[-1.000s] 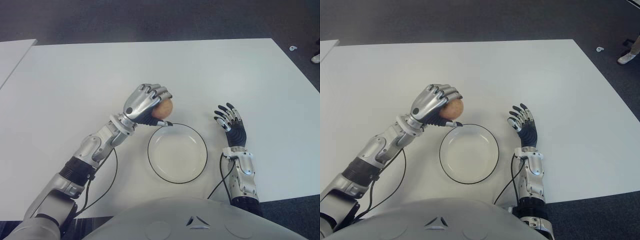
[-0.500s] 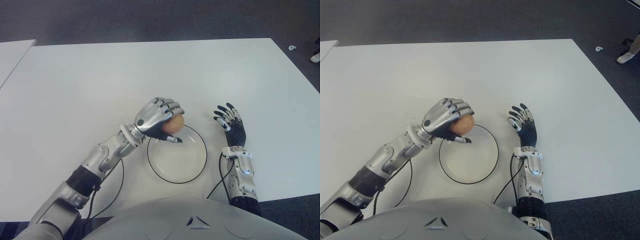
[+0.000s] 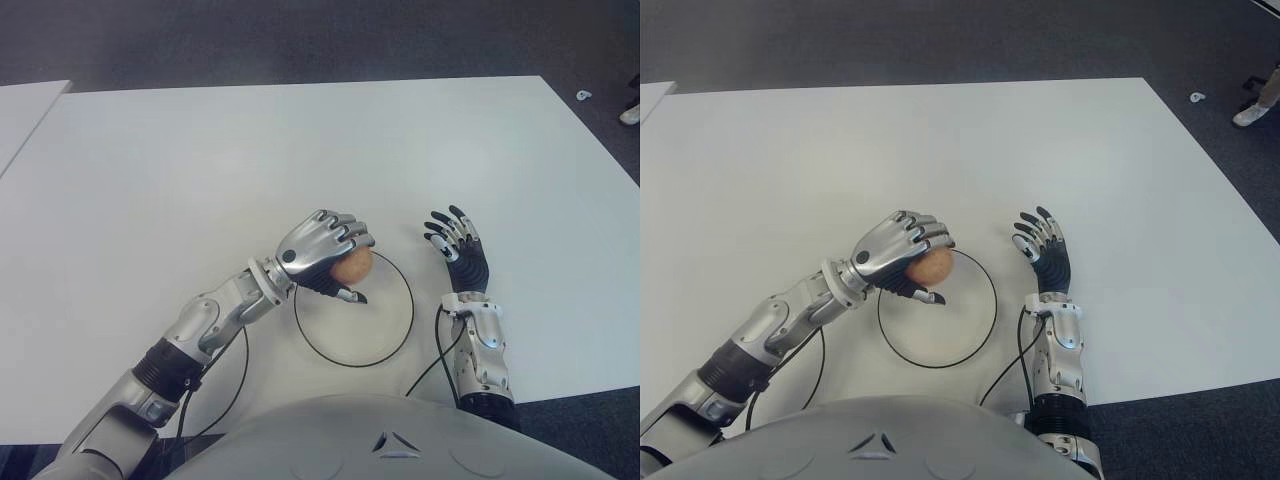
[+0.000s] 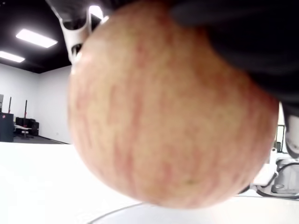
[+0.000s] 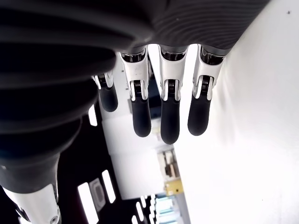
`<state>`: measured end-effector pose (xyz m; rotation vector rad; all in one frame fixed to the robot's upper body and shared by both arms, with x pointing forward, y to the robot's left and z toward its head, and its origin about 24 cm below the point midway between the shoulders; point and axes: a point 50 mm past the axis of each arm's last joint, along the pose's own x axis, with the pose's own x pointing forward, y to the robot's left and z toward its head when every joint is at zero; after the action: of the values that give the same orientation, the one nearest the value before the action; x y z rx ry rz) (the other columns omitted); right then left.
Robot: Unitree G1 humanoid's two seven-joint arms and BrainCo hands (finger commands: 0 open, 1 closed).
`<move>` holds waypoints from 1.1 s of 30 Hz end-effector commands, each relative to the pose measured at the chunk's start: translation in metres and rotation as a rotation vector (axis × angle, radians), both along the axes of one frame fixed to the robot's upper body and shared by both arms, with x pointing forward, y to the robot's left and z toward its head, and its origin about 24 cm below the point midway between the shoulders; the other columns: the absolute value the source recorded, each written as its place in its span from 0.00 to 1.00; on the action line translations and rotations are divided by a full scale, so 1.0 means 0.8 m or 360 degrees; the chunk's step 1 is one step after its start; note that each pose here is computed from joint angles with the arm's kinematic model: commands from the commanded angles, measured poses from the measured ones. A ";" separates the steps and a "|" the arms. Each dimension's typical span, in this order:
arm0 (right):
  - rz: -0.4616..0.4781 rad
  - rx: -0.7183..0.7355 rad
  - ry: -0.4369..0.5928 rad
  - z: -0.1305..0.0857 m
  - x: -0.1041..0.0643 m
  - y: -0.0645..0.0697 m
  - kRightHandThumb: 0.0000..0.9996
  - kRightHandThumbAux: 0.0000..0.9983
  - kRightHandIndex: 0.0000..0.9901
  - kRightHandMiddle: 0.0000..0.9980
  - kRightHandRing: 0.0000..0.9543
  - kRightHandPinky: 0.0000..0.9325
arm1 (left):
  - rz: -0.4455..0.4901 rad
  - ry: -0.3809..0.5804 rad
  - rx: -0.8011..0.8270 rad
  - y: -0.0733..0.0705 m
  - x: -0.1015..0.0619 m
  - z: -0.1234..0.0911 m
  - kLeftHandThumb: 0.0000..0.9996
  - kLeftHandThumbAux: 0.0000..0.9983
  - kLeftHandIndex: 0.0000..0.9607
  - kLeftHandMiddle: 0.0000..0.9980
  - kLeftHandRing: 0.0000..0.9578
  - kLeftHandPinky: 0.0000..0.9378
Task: Put the apples into the plate.
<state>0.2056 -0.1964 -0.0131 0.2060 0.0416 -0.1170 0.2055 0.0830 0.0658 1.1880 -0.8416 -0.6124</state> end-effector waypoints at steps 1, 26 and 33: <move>0.0004 0.0022 0.0241 -0.032 -0.018 0.004 0.50 0.74 0.13 0.27 0.30 0.34 | -0.0059 0.0046 0.0020 -0.006 -0.010 -0.005 0.74 0.70 0.46 0.86 0.90 0.91; -0.0001 0.0014 0.0228 -0.032 -0.020 0.006 0.47 0.75 0.14 0.27 0.31 0.36 | -0.0058 0.0145 0.0039 -0.008 -0.017 -0.010 0.74 0.69 0.46 0.85 0.89 0.90; -0.0009 0.0015 0.0234 -0.032 -0.020 0.006 0.48 0.75 0.14 0.27 0.31 0.36 | -0.0050 0.0149 0.0011 -0.009 -0.018 -0.012 0.75 0.69 0.46 0.84 0.88 0.89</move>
<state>0.2063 -0.1944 -0.0139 0.1900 0.0397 -0.1144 0.1913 0.0749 0.0589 1.1623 -0.8106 -0.7011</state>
